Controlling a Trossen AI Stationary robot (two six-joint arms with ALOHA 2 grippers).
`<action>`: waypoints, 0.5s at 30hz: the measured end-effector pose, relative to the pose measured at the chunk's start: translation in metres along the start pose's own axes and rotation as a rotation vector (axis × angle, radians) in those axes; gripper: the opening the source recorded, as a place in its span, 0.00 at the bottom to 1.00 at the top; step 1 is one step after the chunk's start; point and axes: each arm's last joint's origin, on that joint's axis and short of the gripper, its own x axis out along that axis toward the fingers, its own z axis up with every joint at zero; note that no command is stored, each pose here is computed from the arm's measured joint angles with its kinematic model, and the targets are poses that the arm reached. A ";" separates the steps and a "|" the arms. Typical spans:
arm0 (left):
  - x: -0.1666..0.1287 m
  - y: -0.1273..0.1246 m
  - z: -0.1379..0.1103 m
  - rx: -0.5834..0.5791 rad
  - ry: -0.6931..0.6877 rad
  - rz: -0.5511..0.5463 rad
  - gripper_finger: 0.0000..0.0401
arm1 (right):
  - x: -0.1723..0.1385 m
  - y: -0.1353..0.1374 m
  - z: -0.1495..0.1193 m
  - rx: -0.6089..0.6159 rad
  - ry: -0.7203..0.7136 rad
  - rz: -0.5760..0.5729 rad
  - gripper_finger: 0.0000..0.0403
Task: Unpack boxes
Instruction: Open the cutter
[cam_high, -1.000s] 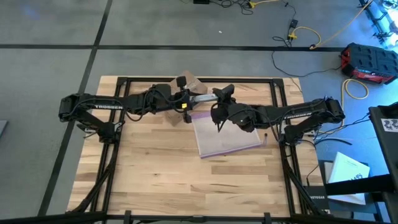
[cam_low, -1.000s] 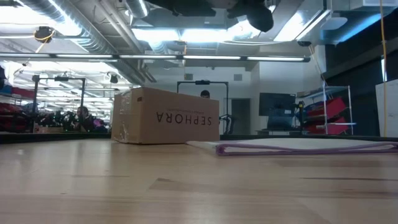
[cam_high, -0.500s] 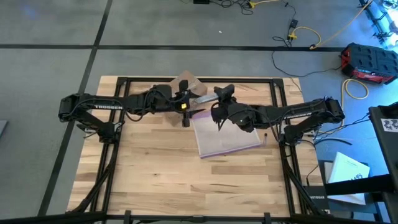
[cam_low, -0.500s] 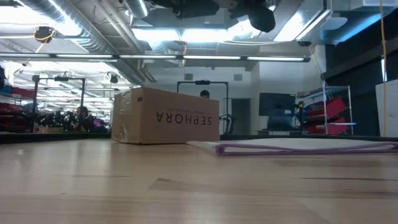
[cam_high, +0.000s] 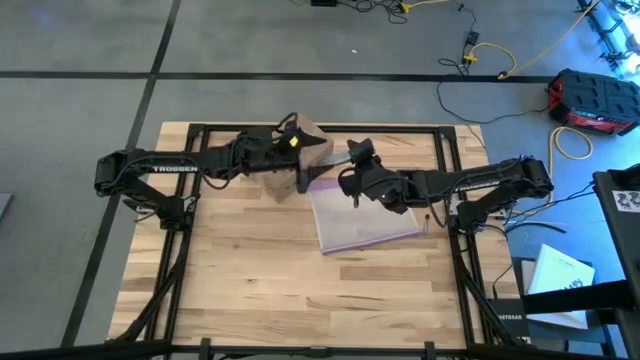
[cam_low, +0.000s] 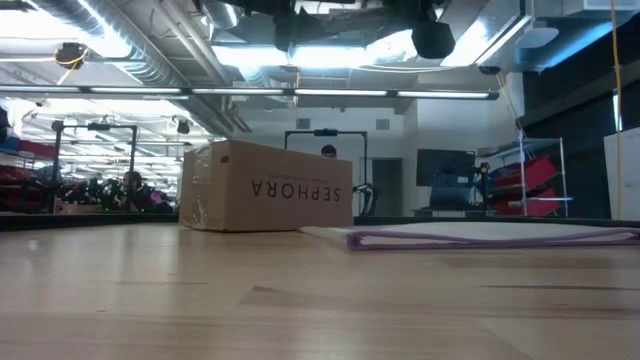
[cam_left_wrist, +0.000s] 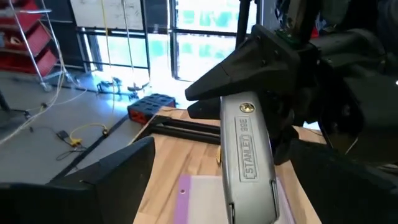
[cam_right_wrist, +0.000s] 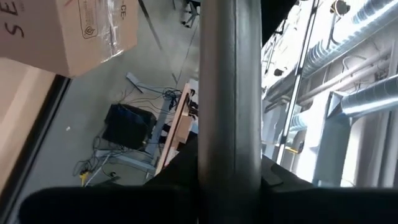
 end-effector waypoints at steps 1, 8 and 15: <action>0.000 -0.001 0.000 -0.001 0.000 -0.006 0.89 | 0.000 0.000 0.000 -0.010 0.000 0.000 0.12; 0.002 -0.004 -0.001 -0.008 -0.002 -0.057 0.89 | 0.000 -0.002 0.000 0.011 0.002 -0.014 0.12; 0.014 -0.010 -0.008 0.026 -0.027 -0.084 0.89 | 0.000 -0.002 0.000 0.008 0.001 -0.013 0.12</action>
